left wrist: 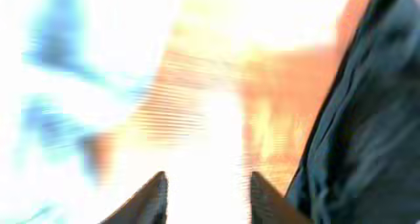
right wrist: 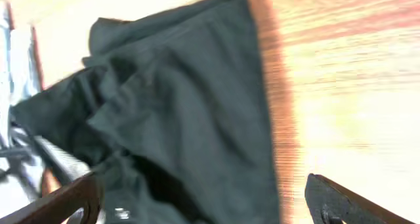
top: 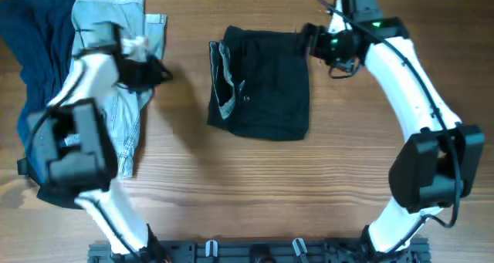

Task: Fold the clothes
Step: 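Carry the folded black shorts with right gripper to the upper right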

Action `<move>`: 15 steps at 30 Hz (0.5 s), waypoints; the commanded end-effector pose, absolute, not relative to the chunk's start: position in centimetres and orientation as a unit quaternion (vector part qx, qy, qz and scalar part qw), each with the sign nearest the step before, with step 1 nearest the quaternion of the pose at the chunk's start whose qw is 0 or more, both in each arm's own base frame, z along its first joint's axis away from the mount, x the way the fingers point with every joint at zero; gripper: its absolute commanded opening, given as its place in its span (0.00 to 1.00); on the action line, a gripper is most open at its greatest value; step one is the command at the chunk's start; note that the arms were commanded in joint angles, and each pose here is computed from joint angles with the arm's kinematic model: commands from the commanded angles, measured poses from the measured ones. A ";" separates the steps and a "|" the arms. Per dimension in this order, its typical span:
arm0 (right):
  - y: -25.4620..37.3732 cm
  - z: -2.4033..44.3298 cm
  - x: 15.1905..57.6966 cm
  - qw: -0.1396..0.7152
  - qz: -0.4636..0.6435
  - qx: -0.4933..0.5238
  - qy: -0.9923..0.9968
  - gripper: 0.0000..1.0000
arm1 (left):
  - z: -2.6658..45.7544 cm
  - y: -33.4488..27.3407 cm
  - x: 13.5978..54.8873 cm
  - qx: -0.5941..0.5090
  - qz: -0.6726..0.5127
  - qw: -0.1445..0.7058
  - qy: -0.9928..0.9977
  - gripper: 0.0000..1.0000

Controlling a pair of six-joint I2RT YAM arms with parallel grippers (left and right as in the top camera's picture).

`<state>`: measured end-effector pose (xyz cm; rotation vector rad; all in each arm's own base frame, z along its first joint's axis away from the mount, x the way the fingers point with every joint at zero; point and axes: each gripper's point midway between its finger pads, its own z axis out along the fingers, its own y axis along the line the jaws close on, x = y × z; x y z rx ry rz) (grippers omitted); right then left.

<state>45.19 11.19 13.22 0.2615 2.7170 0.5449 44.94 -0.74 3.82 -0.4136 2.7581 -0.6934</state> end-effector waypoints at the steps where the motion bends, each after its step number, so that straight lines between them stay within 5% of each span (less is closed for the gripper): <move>1: 11.0 10.0 44.0 0.156 0.224 0.060 0.960 1.00 | 7.2 2.2 45.2 -0.232 -0.216 0.165 0.934 0.44; 11: 13.1 1.7 43.6 0.143 0.343 0.012 0.928 0.92 | 6.8 0.2 44.6 -0.215 -0.211 0.144 0.943 0.44; 14: 13.6 -0.5 43.8 0.127 0.367 0.039 0.921 0.66 | 6.6 0.4 44.3 -0.217 -0.202 0.140 0.945 0.44; 15: 14.0 -1.3 43.6 0.115 0.379 0.046 0.917 0.46 | 6.5 0.6 44.3 -0.218 -0.197 0.141 0.946 0.43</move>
